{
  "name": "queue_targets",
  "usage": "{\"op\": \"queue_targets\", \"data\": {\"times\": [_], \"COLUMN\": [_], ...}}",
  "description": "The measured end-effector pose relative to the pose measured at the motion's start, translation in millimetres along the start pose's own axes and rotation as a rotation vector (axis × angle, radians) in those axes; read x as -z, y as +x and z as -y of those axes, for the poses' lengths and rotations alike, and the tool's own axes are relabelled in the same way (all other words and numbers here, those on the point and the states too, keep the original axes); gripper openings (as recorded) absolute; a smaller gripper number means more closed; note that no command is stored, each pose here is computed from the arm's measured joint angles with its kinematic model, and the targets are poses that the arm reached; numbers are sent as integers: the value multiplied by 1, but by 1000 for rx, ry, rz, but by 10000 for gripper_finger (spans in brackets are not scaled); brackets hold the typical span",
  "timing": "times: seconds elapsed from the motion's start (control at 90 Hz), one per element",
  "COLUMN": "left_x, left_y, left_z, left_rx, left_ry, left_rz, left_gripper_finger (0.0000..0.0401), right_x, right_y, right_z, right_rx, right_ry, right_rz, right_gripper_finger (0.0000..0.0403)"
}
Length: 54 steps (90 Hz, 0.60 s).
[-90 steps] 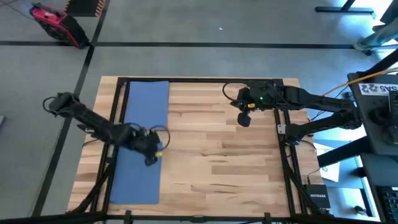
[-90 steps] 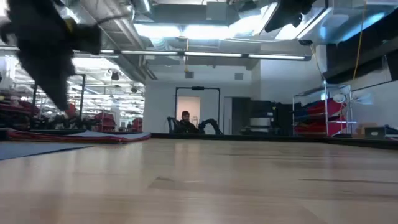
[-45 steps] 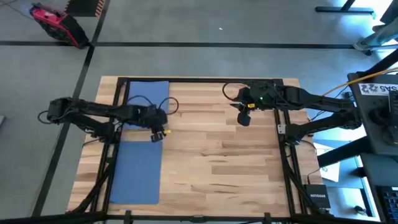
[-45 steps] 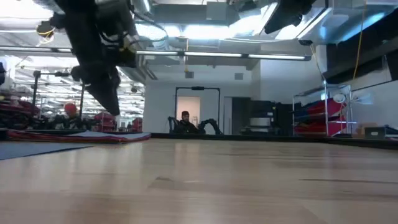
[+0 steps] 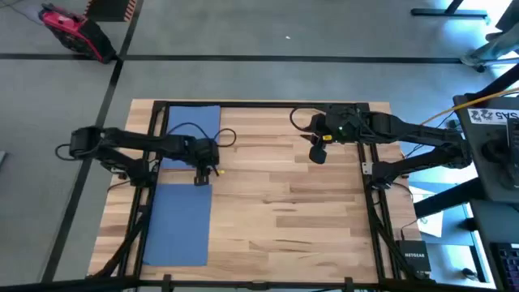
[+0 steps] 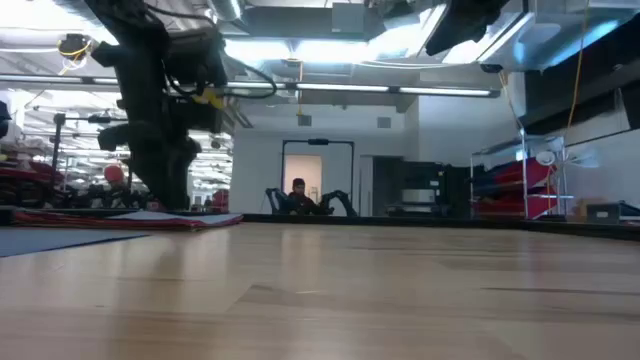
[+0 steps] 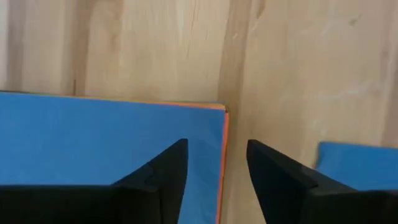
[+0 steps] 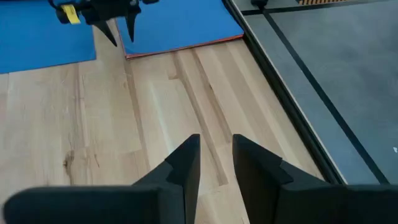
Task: Organize paper
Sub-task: Stack the blue colored paper on top of the blue colored paper
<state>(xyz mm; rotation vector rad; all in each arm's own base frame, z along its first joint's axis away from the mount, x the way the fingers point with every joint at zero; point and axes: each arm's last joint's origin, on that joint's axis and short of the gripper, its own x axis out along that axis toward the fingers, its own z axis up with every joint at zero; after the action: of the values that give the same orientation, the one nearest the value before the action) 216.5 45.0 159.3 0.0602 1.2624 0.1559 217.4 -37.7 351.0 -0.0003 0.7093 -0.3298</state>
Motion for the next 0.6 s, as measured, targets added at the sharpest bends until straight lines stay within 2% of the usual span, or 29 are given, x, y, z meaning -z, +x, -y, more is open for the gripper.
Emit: {"op": "queue_targets", "data": {"times": [0.189, 0.322, 0.467, 0.6], "left_x": [-1, -1, 1, -3], "left_y": [11, 15, 15, 9], "left_z": [-2, -1, 0, 4], "left_rx": [-88, -89, -83, -76], "left_ry": [20, 31, 23, 16], "left_rz": [-40, -60, -83, -100], "left_gripper_finger": [176, 175, 158, 126], "right_x": [0, 0, 0, 0], "right_y": [0, 0, 0, 0], "right_z": [0, 1, 1, 1], "right_rx": [15, 19, 19, 19], "right_ry": [0, -1, 0, 0], "right_rz": [0, 0, 0, 0], "right_gripper_finger": [83, 83, 83, 83]}}
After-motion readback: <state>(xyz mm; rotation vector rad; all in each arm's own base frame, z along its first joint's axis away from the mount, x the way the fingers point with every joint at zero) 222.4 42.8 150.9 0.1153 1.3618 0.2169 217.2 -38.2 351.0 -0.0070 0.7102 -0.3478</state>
